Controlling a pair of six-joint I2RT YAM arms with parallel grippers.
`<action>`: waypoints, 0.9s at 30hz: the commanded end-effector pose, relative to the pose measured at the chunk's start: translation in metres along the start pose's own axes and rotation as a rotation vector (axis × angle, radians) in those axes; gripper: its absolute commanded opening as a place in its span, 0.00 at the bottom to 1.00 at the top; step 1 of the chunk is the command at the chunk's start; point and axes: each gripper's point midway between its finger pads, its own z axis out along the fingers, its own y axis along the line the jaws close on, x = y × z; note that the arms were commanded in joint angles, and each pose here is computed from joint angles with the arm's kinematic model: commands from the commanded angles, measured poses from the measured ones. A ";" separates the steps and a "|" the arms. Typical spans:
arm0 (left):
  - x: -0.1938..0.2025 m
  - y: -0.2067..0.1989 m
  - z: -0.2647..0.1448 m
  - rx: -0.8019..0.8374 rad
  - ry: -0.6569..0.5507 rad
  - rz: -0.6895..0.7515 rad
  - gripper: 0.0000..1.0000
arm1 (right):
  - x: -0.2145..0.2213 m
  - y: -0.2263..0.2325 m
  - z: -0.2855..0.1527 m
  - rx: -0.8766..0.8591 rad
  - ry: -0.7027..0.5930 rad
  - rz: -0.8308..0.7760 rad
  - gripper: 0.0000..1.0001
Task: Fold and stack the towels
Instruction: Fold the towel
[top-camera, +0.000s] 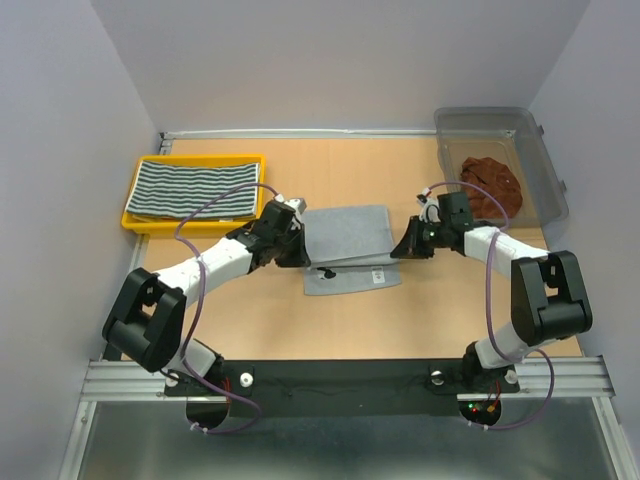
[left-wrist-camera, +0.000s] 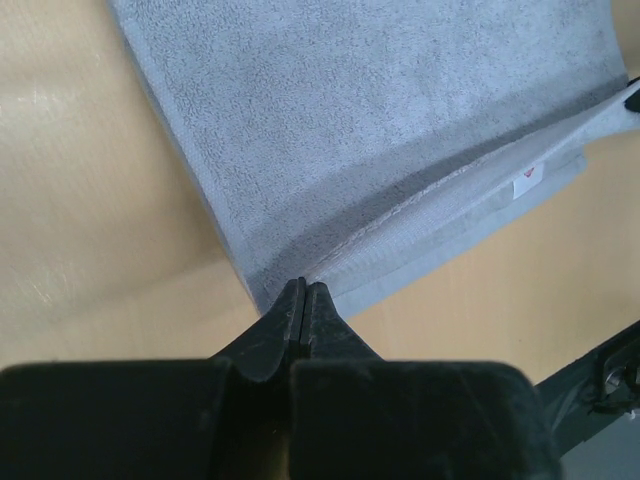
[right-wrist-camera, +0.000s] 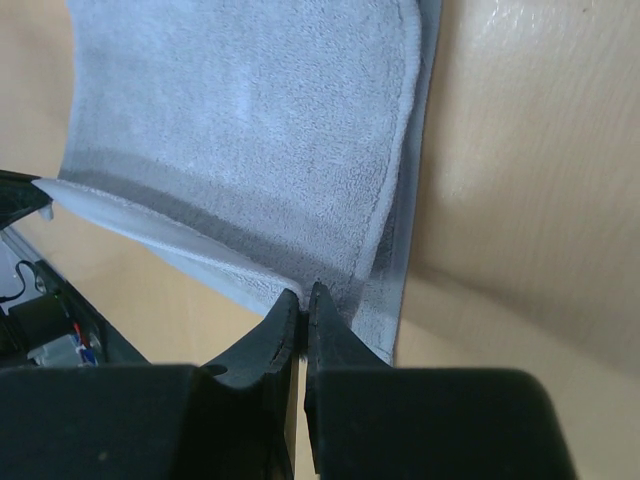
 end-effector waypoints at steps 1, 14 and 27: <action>0.011 0.028 -0.012 -0.143 0.025 -0.001 0.00 | -0.024 -0.021 -0.015 0.129 -0.105 -0.015 0.01; 0.048 0.049 0.013 -0.192 0.104 -0.004 0.04 | 0.013 -0.039 -0.003 0.148 -0.010 0.040 0.08; 0.043 -0.028 -0.056 0.089 -0.043 -0.012 0.72 | 0.008 0.034 -0.054 -0.085 -0.126 -0.049 0.53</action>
